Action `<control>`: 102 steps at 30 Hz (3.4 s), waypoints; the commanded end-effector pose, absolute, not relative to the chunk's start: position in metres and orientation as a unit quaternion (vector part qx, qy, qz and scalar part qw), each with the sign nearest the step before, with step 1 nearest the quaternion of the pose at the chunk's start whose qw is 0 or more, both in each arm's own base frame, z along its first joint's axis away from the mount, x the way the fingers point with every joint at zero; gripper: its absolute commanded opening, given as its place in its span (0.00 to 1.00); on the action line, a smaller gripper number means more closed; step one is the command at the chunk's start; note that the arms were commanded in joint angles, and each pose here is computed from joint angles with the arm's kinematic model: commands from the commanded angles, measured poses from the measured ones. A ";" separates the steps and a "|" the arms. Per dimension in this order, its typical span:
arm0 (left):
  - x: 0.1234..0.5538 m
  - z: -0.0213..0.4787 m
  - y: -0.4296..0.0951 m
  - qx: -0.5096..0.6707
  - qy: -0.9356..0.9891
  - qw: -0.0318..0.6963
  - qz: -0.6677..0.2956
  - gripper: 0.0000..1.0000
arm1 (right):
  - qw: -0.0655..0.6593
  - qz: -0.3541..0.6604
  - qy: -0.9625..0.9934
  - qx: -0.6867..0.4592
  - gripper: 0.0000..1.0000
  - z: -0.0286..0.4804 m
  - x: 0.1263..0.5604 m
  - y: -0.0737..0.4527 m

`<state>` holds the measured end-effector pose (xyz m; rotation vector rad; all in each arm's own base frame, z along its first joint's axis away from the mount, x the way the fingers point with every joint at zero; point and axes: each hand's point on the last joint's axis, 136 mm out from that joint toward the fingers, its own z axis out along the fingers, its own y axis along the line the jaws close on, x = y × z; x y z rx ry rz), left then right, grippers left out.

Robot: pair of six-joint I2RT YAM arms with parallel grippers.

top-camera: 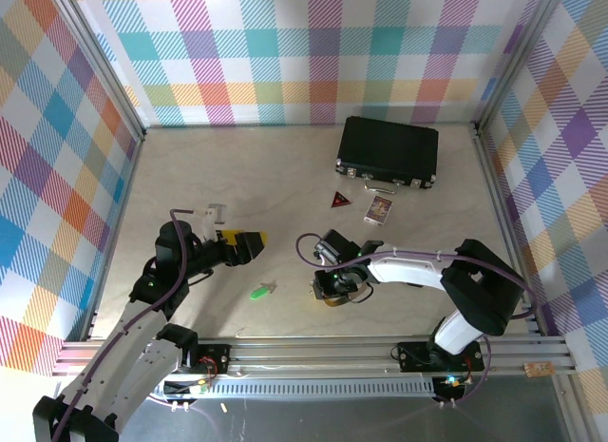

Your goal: Put the keys on the keyring

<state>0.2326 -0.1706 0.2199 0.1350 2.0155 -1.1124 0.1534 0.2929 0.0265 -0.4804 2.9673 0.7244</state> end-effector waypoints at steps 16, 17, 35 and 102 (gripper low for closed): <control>0.227 0.229 -0.176 0.069 0.785 0.413 -0.457 1.00 | 0.062 0.249 0.951 -0.175 0.04 0.045 0.158 0.297; 0.226 0.230 -0.176 0.069 0.784 0.413 -0.458 1.00 | 0.073 0.254 0.947 -0.181 0.03 0.050 0.157 0.296; 0.173 0.318 -0.218 0.198 0.650 0.452 -0.578 0.83 | 0.389 0.484 0.651 -0.437 0.00 0.272 0.098 0.296; 0.109 0.332 -0.291 0.445 0.594 0.453 -0.495 0.44 | 0.546 0.471 0.537 -0.439 0.00 0.345 0.104 0.283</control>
